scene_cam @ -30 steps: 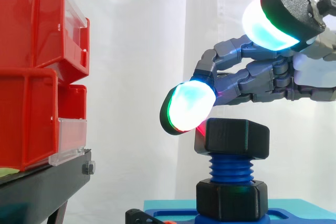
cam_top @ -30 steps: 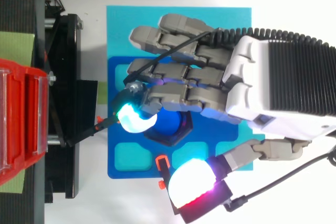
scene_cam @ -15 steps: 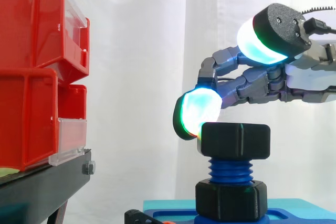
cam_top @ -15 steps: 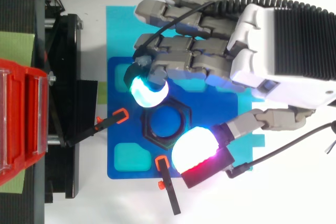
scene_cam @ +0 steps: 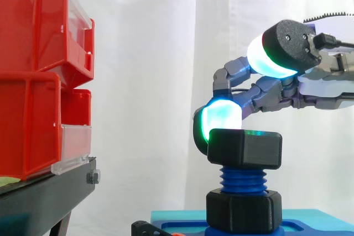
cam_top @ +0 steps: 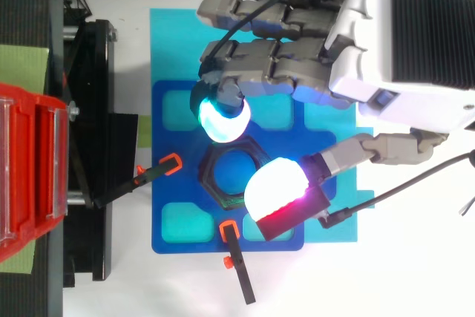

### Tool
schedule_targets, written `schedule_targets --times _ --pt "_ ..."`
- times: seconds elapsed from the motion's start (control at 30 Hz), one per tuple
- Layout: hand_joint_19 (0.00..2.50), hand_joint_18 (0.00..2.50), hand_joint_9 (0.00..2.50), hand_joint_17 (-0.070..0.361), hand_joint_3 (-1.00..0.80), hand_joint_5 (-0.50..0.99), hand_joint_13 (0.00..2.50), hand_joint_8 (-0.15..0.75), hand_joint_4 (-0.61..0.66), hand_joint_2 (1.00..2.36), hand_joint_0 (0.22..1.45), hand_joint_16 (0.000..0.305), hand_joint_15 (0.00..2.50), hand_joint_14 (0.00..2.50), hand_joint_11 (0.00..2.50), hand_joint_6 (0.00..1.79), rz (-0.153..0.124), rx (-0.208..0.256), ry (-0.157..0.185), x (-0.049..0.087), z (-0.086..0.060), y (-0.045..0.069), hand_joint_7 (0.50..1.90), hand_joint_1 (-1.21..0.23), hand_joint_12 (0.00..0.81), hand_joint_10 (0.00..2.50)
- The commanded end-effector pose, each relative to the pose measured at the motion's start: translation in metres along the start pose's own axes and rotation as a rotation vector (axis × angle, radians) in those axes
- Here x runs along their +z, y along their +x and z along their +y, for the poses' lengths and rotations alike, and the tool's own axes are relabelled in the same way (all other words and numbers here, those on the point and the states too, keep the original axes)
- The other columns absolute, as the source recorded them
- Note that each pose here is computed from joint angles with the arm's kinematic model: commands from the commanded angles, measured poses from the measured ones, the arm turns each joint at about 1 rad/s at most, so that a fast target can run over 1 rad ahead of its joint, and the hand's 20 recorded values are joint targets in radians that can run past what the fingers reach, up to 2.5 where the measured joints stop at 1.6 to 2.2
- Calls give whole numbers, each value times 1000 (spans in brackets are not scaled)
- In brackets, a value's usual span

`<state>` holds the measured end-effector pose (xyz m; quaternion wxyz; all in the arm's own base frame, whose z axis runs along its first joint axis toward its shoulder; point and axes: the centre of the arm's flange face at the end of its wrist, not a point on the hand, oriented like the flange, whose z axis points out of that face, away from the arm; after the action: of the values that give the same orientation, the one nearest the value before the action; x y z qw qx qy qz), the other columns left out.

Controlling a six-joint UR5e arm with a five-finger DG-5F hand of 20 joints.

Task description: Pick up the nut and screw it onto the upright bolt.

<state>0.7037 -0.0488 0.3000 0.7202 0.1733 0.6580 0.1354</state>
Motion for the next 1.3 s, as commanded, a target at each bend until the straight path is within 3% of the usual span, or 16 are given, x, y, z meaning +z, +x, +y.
schedule_targets --times 0.0,0.1,0.2,0.3,0.43,0.5,0.6,0.7,0.9,1.0,1.1,1.13,1.17,1.2,1.27 --pt "0 226 841 38 -500 23 460 270 201 1000 528 17 0 0 0 503 0 -1 3 0 -3 -1 1224 -287 185 0" --pt "0 233 863 37 -500 -1 481 272 213 1000 527 16 0 0 0 504 -1 -1 -1 0 -5 -3 1177 -290 184 0" --pt "0 197 845 56 -500 -84 456 280 241 1000 507 25 0 0 0 504 -3 0 -2 0 -7 -4 1061 -248 249 0" --pt "0 135 751 68 -500 -149 415 264 209 1000 492 30 0 0 0 503 -4 3 -14 2 -4 -7 854 -226 277 0" --pt "0 0 522 88 -500 -212 219 238 114 1000 472 39 0 0 0 502 -35 10 -30 12 7 -25 708 -212 321 0" --pt "0 0 419 94 -500 -229 164 224 84 1000 466 42 0 0 0 501 -38 10 -31 16 11 -32 673 -203 328 0" --pt "0 0 312 100 -500 -244 84 218 58 1000 461 45 0 0 0 501 2 1 -20 17 19 -40 621 -194 338 0" --pt "0 0 258 102 -500 -242 26 211 53 1000 460 45 0 0 0 501 2 2 -25 19 26 -43 619 -170 334 0" --pt "0 0 210 103 -500 -236 0 211 58 1000 458 46 0 0 0 501 -29 13 -61 23 43 -39 616 -160 336 0" --pt "0 0 200 104 -500 -237 0 210 56 1000 457 46 0 0 0 501 -23 17 -65 21 48 -33 616 -157 336 0" --pt "0 0 194 105 -500 -237 0 209 56 1000 457 46 0 0 0 501 -7 23 -64 17 48 -24 616 -155 337 0" --pt "0 0 194 105 -500 -237 0 209 56 1000 457 47 0 0 0 501 17 30 -64 12 47 -11 622 -155 336 0" --pt "0 0 193 104 -500 -237 0 208 56 1000 457 46 0 0 0 501 20 30 -64 11 46 -8 624 -155 336 0" --pt "0 0 191 105 -500 -237 0 207 56 1000 457 47 0 0 0 501 12 41 -71 7 45 4 618 -154 337 0" --pt "0 0 191 105 -500 -236 0 207 57 1000 457 46 0 0 0 501 -5 51 -74 7 46 6 626 -154 336 0"
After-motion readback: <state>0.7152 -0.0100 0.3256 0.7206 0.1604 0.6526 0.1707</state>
